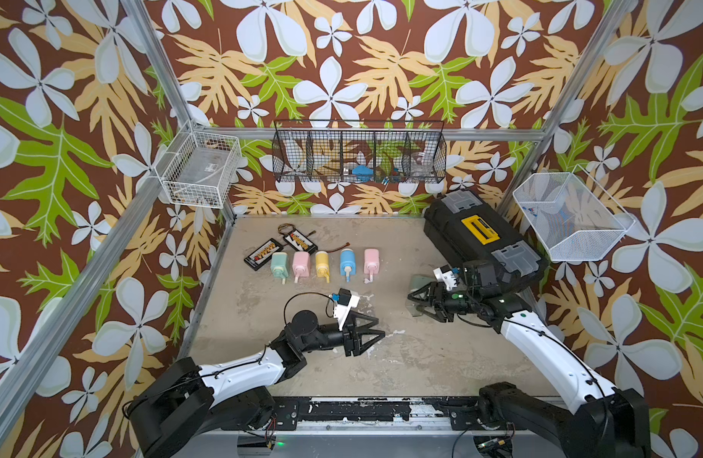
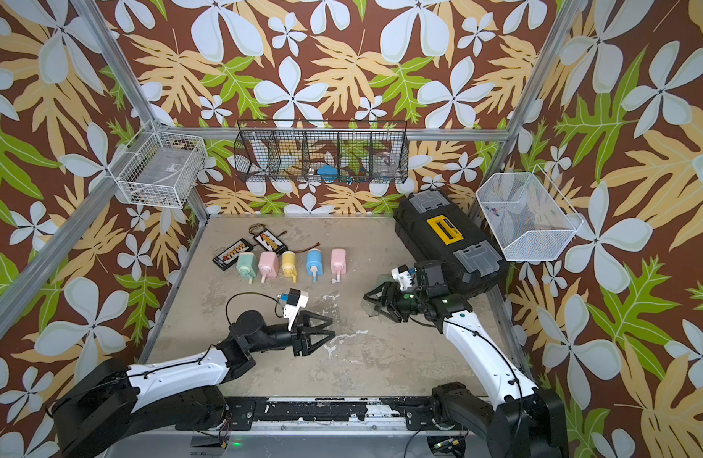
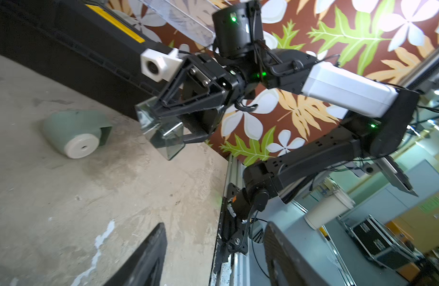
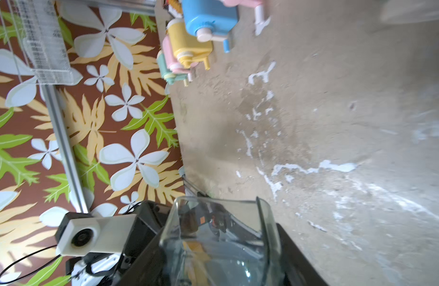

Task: Put the tray back into the pencil sharpener
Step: Place the container at the center of the board.

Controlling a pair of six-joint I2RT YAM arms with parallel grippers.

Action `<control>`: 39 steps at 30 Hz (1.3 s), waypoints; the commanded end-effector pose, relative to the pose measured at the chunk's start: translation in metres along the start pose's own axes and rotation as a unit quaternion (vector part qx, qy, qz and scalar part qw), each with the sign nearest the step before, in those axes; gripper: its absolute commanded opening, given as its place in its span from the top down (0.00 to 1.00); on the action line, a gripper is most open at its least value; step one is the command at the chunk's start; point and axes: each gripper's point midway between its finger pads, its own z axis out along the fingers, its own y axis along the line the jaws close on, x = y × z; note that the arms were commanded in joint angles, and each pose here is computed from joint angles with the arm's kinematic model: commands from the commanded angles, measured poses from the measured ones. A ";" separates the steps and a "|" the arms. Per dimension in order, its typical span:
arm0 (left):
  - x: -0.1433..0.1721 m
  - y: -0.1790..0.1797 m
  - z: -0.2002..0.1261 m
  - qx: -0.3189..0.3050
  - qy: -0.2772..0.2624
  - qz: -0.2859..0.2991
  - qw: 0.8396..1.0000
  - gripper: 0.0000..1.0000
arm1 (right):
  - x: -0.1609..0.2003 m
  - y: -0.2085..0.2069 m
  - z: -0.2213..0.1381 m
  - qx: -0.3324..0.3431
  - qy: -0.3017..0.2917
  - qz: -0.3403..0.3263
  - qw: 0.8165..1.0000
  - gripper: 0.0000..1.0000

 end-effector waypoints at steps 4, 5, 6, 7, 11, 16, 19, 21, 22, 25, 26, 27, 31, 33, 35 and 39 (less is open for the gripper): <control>-0.024 -0.017 0.006 0.036 -0.048 0.055 0.997 0.40 | 0.017 0.041 0.009 -0.046 0.038 -0.023 0.998 0.50; -0.024 -0.017 0.007 0.036 -0.048 0.061 0.996 0.40 | 0.019 0.044 0.010 -0.047 0.040 -0.025 0.998 0.50; -0.026 -0.019 0.008 0.037 -0.051 0.071 0.996 0.41 | 0.022 0.047 0.011 -0.051 0.044 -0.024 0.997 0.50; -0.027 -0.020 0.009 0.039 -0.052 0.079 0.995 0.42 | 0.024 0.051 0.012 -0.058 0.046 -0.025 0.997 0.50; -0.029 -0.019 0.010 0.034 -0.053 0.099 0.993 0.45 | 0.032 0.067 0.017 -0.074 0.055 -0.035 0.995 0.50; -0.030 -0.008 0.012 0.009 -0.059 0.102 0.993 0.52 | 0.041 0.080 0.019 -0.088 0.065 -0.042 0.993 0.50; -0.033 -0.002 0.011 -0.007 -0.070 0.102 0.992 0.52 | 0.047 0.085 0.020 -0.091 0.071 -0.045 0.992 0.50; -0.035 -0.001 0.011 -0.011 -0.076 0.105 0.992 0.52 | 0.052 0.085 0.022 -0.091 0.076 -0.047 0.992 0.50; -0.037 -0.002 0.011 -0.011 -0.079 0.108 0.991 0.52 | 0.054 0.085 0.023 -0.090 0.079 -0.046 0.992 0.50; -0.038 -0.002 0.012 -0.011 -0.079 0.111 0.991 0.53 | 0.059 0.086 0.025 -0.095 0.085 -0.045 0.991 0.50; -0.038 -0.002 0.012 -0.010 -0.079 0.111 0.991 0.54 | 0.060 0.087 0.025 -0.096 0.086 -0.046 0.991 0.50; -0.039 -0.004 0.012 -0.007 -0.079 0.113 0.990 0.56 | 0.061 0.087 0.026 -0.097 0.087 -0.045 0.990 0.50; -0.039 -0.009 0.014 0.007 -0.077 0.116 0.990 0.67 | 0.060 0.089 0.027 -0.102 0.087 -0.043 0.990 0.50; -0.038 -0.010 0.015 0.012 -0.073 0.117 0.990 0.73 | 0.060 0.089 0.028 -0.103 0.087 -0.041 0.990 0.50; -0.037 -0.012 0.016 0.019 -0.071 0.119 0.990 0.78 | 0.061 0.088 0.029 -0.105 0.089 -0.040 0.990 0.49; -0.037 -0.016 0.018 0.033 -0.066 0.124 0.989 0.92 | 0.063 0.087 0.030 -0.106 0.089 -0.038 0.990 0.49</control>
